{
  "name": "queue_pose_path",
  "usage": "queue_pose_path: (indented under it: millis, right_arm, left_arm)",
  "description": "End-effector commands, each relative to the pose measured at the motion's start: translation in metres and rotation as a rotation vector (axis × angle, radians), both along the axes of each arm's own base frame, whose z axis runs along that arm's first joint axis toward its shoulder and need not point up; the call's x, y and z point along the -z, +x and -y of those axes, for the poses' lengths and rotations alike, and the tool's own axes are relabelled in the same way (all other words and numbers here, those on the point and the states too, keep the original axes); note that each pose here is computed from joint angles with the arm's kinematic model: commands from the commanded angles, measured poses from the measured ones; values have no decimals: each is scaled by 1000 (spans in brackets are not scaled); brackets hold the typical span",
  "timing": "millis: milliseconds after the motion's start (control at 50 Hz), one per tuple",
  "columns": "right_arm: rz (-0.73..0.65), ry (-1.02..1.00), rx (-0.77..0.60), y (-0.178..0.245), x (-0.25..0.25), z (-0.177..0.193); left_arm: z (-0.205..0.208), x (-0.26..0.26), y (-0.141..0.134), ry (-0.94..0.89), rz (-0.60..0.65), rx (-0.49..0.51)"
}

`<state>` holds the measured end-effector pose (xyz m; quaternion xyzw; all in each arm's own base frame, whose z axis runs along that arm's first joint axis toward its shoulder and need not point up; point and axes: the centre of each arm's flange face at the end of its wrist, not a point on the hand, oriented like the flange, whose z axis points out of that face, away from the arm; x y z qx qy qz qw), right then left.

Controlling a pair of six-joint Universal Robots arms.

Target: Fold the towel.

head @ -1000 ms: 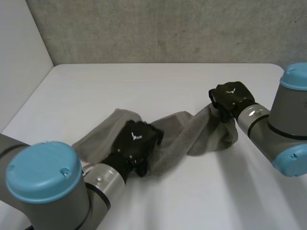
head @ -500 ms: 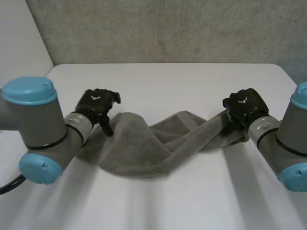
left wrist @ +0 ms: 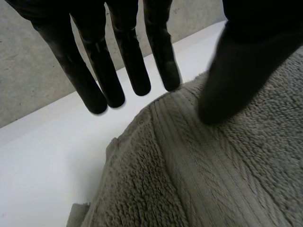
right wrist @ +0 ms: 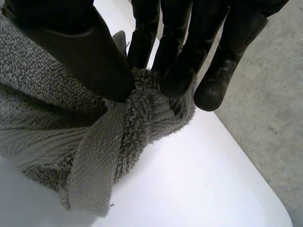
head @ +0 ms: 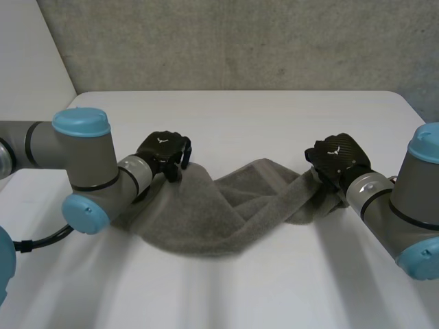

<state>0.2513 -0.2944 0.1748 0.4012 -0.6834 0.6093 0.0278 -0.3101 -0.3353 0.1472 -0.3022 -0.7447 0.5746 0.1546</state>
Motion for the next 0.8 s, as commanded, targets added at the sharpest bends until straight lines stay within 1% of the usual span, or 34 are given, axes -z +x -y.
queue_pose_path:
  millis: [20,140,220,360,700,800]
  right_arm:
    - [10,-18,-11,4,-6,8]
    - [13,-28,-4,7,-5,21]
    - [9,-31,-7,8,-5,22]
    - [0,-14,-12,10,2,21]
    - [-9,4,-16,11,12,25]
    - [-3,-14,-16,13,8,29]
  left_arm:
    - [4,0,-3,-10,-8,17]
    - [-1,8,-7,20,-14,71]
    - [-2,11,-6,25,-2,69]
    - [-3,14,0,-25,90,46]
    - [0,24,-2,-20,107,58]
    - [2,26,-3,-41,129,68]
